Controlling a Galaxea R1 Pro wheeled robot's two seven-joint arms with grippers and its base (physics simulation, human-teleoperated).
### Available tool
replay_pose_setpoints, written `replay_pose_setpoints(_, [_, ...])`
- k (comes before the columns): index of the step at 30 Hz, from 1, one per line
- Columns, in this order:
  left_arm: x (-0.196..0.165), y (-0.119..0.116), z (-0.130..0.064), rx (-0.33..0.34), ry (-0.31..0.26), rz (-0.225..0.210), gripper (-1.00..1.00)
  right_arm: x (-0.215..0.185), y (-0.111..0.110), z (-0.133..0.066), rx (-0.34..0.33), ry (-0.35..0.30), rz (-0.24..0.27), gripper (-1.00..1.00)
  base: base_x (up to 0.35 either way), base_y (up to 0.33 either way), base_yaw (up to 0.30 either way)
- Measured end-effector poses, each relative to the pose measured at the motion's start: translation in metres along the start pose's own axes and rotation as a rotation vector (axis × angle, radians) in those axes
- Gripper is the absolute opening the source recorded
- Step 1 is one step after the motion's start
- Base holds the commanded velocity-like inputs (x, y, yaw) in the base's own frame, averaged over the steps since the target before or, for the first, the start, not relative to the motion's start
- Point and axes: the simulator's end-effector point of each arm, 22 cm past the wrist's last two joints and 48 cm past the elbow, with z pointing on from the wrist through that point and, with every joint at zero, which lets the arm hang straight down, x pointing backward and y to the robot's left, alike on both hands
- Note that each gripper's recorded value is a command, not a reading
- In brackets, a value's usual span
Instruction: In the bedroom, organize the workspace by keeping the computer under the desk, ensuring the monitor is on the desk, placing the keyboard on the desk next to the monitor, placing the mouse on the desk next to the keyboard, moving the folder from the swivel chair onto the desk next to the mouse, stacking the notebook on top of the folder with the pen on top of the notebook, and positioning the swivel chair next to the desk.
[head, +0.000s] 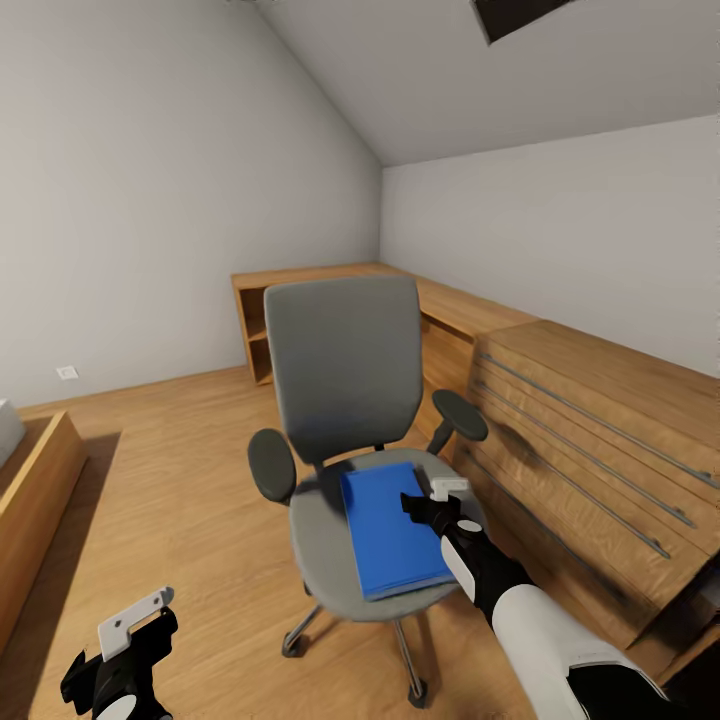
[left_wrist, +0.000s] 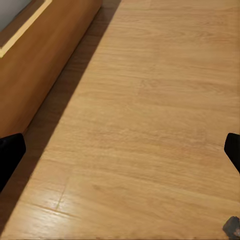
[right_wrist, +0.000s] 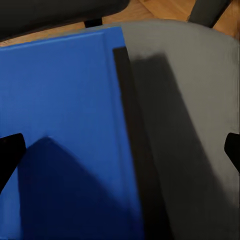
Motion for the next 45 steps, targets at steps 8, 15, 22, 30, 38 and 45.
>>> replay_pose_setpoints(8, [-0.0002, -0.0001, -0.0001, 0.000, -0.001, -0.001, 1.00, 0.0000, -0.0001, 0.0000, 0.001, 0.000, -0.001, 1.00, -0.182, 0.000, 0.000])
replay_pose_setpoints(15, [-0.0001, -0.0005, -0.0005, 0.001, 0.000, -0.002, 1.00, -0.0001, 0.0000, -0.0002, 0.001, 0.000, -0.001, 1.00, -0.151, 0.000, 0.000])
replay_pose_setpoints(22, [-0.0001, -0.0008, -0.0007, 0.002, 0.000, -0.002, 1.00, -0.0001, -0.0001, -0.0003, 0.000, 0.000, -0.001, 1.00, -0.015, 0.000, 0.000])
replay_pose_setpoints(30, [0.0000, -0.0008, -0.0007, 0.002, 0.000, -0.002, 1.00, 0.0000, -0.0001, -0.0002, 0.001, 0.000, -0.001, 1.00, -0.027, 0.000, 0.000])
replay_pose_setpoints(38, [0.0000, -0.0009, -0.0006, 0.002, 0.000, -0.002, 1.00, -0.0005, 0.0000, -0.0002, 0.000, -0.001, -0.001, 1.00, -0.171, 0.000, 0.000])
replay_pose_setpoints(45, [-0.0043, -0.0009, -0.0023, 0.002, -0.002, -0.003, 1.00, -0.0001, 0.0000, -0.0016, 0.001, 0.009, -0.001, 1.00, -0.013, 0.000, 0.000])
